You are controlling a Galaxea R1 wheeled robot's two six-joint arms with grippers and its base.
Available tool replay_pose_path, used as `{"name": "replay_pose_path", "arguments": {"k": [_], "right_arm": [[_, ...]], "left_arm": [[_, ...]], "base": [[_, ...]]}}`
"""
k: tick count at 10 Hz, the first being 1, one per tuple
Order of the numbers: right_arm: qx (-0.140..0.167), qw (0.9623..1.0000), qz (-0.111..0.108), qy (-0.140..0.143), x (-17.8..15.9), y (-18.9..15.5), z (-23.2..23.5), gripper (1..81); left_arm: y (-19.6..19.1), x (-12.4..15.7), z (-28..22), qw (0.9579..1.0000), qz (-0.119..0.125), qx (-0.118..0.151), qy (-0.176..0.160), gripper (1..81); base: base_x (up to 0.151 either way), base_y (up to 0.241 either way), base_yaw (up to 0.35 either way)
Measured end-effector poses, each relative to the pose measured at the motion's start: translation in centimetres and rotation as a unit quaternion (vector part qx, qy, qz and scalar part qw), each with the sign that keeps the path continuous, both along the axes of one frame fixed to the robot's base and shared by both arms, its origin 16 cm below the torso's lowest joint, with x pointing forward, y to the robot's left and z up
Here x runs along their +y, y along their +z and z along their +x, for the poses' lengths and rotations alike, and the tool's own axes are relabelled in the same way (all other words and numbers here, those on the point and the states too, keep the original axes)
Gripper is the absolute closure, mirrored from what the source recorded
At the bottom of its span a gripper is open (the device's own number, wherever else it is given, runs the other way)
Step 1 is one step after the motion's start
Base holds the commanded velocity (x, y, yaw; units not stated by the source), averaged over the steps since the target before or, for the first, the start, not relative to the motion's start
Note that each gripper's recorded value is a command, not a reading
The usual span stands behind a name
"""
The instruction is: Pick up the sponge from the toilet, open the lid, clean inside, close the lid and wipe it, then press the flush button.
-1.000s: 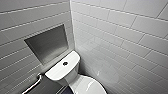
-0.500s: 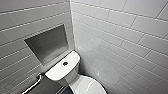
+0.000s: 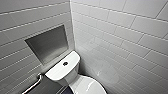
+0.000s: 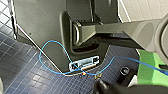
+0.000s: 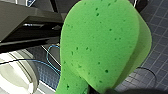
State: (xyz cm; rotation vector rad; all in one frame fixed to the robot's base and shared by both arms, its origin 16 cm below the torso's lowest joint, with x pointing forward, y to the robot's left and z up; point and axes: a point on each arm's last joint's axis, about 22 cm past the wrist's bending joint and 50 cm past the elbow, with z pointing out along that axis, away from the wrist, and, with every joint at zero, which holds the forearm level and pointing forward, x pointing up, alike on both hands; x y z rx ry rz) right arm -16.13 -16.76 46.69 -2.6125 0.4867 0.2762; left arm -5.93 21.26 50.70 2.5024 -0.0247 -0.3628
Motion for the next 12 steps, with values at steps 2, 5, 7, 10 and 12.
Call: {"name": "replay_pose_path", "arguments": {"k": [2, 5, 7, 10, 12], "right_arm": [[0.0, 1.0, 0.0, 0.0, 0.0, 0.0, -0.1, 81.1], [0.0, 1.0, -0.001, 0.002, 1.0, -0.2, -0.7, 81.1], [-0.023, 0.9997, -0.006, 0.003, 0.7, -0.8, 0.9, 81.1], [-0.027, 0.9996, -0.007, 0.004, 0.6, -0.9, 0.9, 81.1], [-0.027, 0.9996, -0.009, 0.004, 0.6, -1.0, 0.8, 81.1]], "left_arm": [[-0.7, -2.9, -3.8, 0.9999, -0.008, 0.011, -0.006, 81.1], [-3.0, -1.6, -6.5, 0.9972, 0.011, -0.017, -0.072, 81.1], [-3.8, -4.4, -6.5, 0.9954, 0.0, -0.046, -0.085, 81.1], [-5.8, -3.2, -7.2, 0.9947, 0.036, -0.052, -0.081, 81.1], [-7.5, -2.1, -7.3, 0.9925, 0.071, -0.053, -0.085, 81.1]], "base": [[0.0, 0.0, 0.0], [0.0, 0.0, 0.0], [0.0, 0.0, 0.0], [0.0, 0.0, 0.0], [0.0, 0.0, 0.0]]}}
